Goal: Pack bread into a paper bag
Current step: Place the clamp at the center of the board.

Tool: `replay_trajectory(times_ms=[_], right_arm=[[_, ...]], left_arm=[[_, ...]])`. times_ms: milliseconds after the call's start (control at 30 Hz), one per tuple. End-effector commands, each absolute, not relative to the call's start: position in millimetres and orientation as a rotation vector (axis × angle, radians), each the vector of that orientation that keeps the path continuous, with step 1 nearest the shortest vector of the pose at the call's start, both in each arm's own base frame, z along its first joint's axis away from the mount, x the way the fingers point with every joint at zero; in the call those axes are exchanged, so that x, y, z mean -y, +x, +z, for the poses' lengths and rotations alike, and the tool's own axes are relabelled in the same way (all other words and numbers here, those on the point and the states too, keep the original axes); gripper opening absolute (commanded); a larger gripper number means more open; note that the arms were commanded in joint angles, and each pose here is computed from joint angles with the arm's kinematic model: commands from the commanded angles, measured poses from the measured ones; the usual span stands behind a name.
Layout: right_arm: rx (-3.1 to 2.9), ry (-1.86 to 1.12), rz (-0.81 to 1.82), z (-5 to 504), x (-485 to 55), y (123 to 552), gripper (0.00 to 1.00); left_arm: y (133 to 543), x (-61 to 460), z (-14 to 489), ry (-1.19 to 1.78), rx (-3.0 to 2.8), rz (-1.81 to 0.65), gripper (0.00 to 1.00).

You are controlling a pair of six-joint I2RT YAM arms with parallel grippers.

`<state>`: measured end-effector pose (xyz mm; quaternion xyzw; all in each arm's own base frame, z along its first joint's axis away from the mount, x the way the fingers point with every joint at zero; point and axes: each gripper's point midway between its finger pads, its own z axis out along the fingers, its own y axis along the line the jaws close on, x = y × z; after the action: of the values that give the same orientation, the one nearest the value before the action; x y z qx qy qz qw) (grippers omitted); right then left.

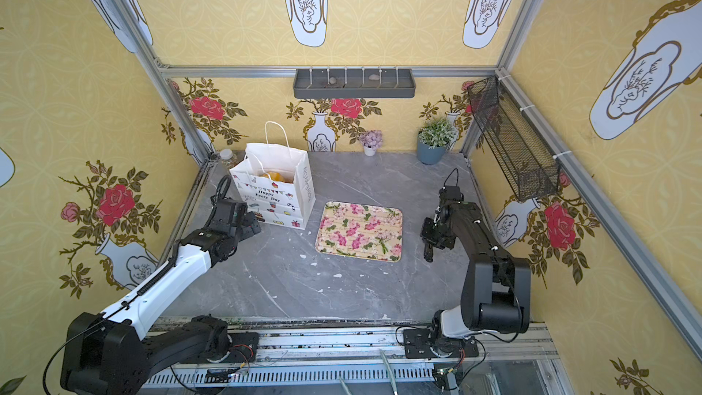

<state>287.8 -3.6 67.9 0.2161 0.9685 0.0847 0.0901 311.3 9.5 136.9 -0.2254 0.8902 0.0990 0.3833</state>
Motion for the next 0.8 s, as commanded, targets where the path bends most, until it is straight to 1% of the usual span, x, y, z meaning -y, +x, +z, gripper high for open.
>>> replay_trajectory(times_ms=[0, 167, 267, 367, 433, 467, 600, 633, 667, 700, 733, 767], right_arm=[[-2.873, 0.614, 0.222, 57, 4, 301, 0.24], [-2.924, 0.571, 0.192, 37, -3, 308, 0.24], [-2.937, 0.513, 0.112, 32, -7, 314, 0.26], [-2.948, 0.495, 0.093, 27, -11, 317, 0.27], [-2.950, 0.483, 0.081, 25, -12, 318, 0.30], [-2.947, 0.481, 0.072, 25, -11, 319, 0.32], [-2.956, 0.481, 0.044, 22, -8, 319, 0.51], [-2.956, 0.482, 0.040, 22, -8, 319, 0.57], [-2.955, 0.484, 0.033, 22, -7, 318, 0.65], [-2.952, 0.482, 0.023, 24, -6, 318, 0.88], [-2.949, 0.484, 0.022, 26, -6, 318, 1.00], [-2.943, 0.487, 0.023, 29, -6, 318, 0.98]], left_arm=[[313, -9, 135, -0.591, -2.265, 0.243, 0.99], [313, -9, 136, -0.589, -2.267, 0.245, 0.99], [312, -10, 136, -0.587, -2.266, 0.254, 0.99], [311, -11, 138, -0.585, -2.262, 0.262, 0.99], [311, -11, 138, -0.582, -2.263, 0.263, 0.99], [311, -12, 137, -0.583, -2.264, 0.263, 0.99], [312, -10, 134, -0.581, -2.274, 0.261, 0.99], [313, -10, 134, -0.581, -2.273, 0.258, 0.99], [313, -9, 134, -0.579, -2.275, 0.258, 0.99], [314, -9, 134, -0.574, -2.274, 0.257, 0.99], [315, -8, 134, -0.566, -2.274, 0.254, 0.99], [315, -8, 135, -0.558, -2.272, 0.249, 0.99]])
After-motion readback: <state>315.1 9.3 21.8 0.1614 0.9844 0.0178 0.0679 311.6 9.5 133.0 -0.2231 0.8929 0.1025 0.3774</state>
